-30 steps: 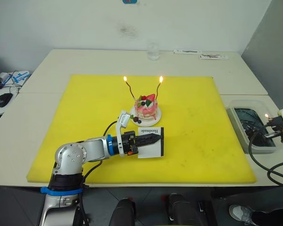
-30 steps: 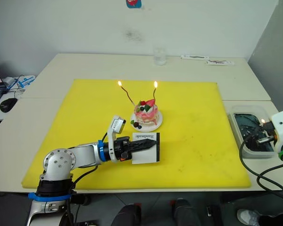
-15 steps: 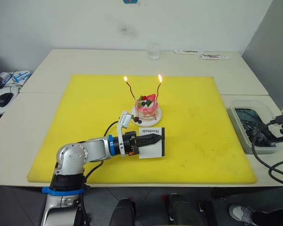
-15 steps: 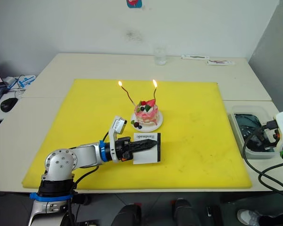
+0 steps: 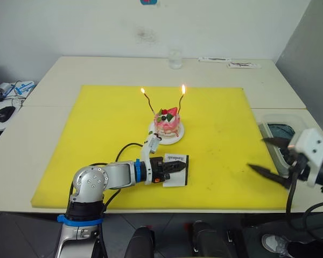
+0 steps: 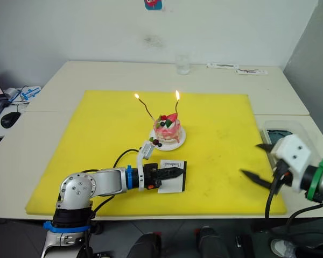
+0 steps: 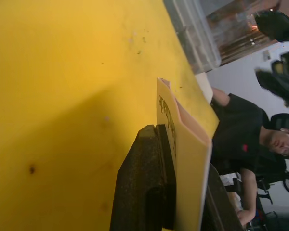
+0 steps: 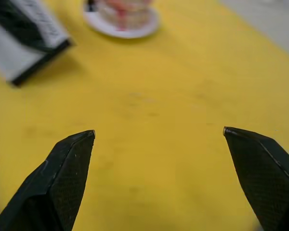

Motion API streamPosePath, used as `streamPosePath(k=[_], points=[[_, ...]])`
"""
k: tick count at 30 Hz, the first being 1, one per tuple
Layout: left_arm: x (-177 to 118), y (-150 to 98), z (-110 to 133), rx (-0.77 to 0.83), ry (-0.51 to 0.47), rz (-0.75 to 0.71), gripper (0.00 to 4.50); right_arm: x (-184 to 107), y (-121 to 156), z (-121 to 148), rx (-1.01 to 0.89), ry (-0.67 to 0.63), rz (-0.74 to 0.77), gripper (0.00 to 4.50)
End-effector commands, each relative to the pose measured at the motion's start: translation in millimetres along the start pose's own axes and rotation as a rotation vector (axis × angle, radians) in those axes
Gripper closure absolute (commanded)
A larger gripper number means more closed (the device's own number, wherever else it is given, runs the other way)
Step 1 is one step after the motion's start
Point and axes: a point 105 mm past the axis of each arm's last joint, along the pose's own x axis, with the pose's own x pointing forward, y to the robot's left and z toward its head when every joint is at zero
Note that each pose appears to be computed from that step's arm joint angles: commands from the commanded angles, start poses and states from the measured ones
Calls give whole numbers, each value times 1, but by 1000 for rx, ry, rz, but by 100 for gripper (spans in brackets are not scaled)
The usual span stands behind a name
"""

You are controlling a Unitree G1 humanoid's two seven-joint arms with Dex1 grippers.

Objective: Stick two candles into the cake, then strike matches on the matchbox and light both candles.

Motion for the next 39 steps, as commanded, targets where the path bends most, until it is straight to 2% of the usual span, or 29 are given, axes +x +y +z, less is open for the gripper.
streamPosePath(k=[1, 5, 13, 19, 26, 32, 37, 39], points=[[4, -3, 1, 55, 17, 12, 392, 10, 15, 12, -27, -21, 101, 0], [0, -5, 10, 132, 11, 34, 280, 21, 17, 16, -36, -34, 123, 0], [-19, -9, 22, 352, 16, 95, 6, 31, 22, 11, -49, -38, 153, 0], [-26, -12, 30, 422, 6, 107, 3, 35, 22, 10, -76, -46, 154, 0], [-64, -3, 42, 633, -9, 206, 3, 34, 20, 22, -122, -106, 177, 0], [-120, 21, 50, 986, 60, 375, 3, 27, 4, 34, -140, -125, 166, 0], [-158, 27, 36, 1036, 113, 417, 3, 13, -13, 43, -171, -125, 151, 0], [-168, 29, 37, 1078, 87, 473, 3, 6, -24, 46, -215, -122, 121, 0]])
